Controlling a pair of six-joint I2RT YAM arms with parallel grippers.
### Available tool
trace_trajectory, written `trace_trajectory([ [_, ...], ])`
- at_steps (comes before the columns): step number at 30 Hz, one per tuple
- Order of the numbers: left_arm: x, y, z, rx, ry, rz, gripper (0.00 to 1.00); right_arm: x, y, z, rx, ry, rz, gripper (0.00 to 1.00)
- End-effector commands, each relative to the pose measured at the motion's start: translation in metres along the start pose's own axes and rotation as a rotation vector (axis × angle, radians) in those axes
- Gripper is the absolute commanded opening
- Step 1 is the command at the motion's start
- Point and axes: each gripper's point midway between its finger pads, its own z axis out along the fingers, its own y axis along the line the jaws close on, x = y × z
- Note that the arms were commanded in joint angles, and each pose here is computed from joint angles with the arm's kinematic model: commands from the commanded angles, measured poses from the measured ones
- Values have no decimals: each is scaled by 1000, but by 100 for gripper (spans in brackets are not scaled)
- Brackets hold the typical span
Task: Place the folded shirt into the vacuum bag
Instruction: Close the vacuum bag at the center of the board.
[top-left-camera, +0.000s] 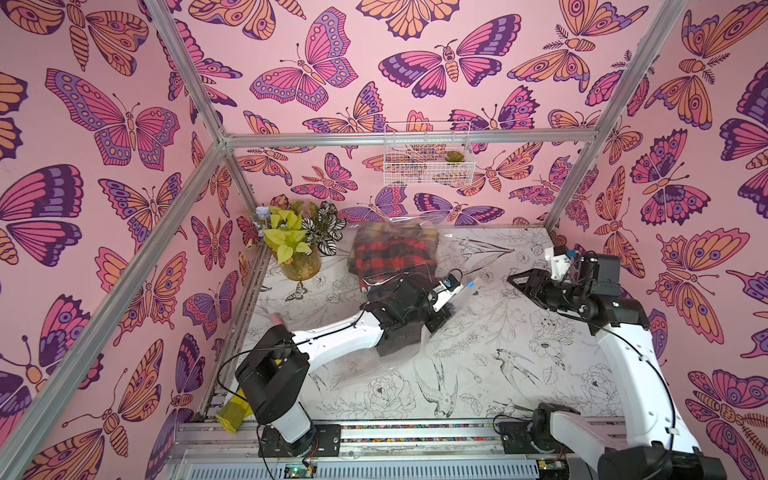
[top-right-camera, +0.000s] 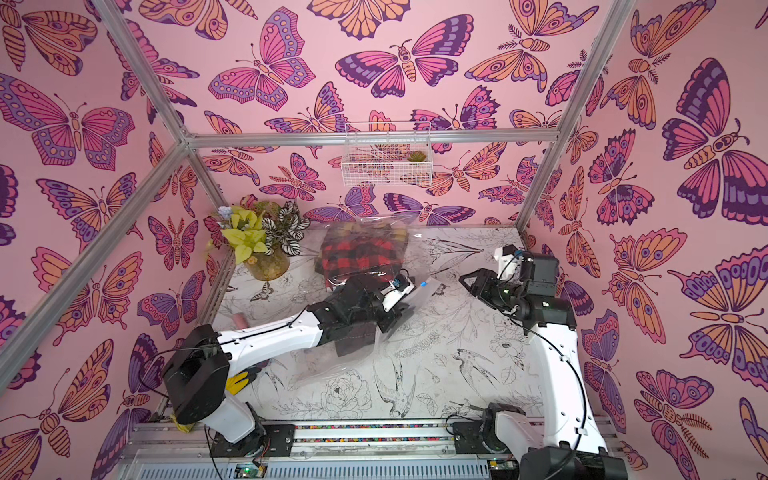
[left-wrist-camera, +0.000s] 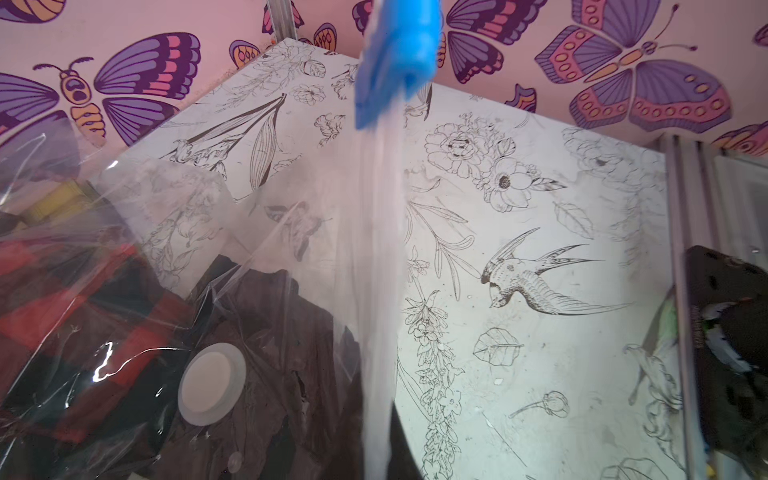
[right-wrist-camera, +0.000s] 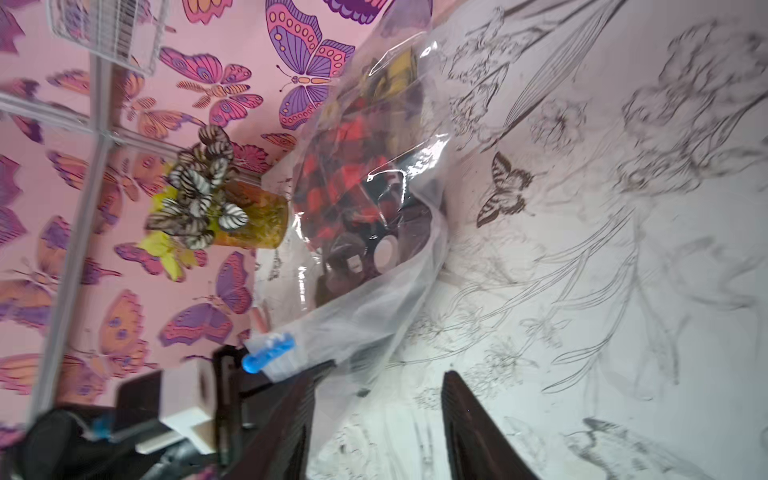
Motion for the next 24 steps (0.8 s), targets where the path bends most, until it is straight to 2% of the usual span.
trace_trajectory([
  [1, 11, -22, -13, 185, 30, -46, 0, 25, 6, 15, 116, 83, -423, 52],
  [4, 16, -15, -21, 209, 41, -38, 0, 41, 30, 24, 81, 112, -713, 50],
  [7, 21, -10, -31, 236, 41, -32, 0, 39, 45, 20, 14, 88, -817, 48],
  [10, 21, -15, -39, 272, 23, 1, 0, 48, 57, 16, -75, 120, -931, 46],
  [16, 27, -18, -40, 313, 40, 21, 0, 61, 65, 28, -177, 279, -969, 44],
  [24, 31, -16, -40, 323, 58, 13, 0, 74, 85, 43, -357, 362, -995, 37],
])
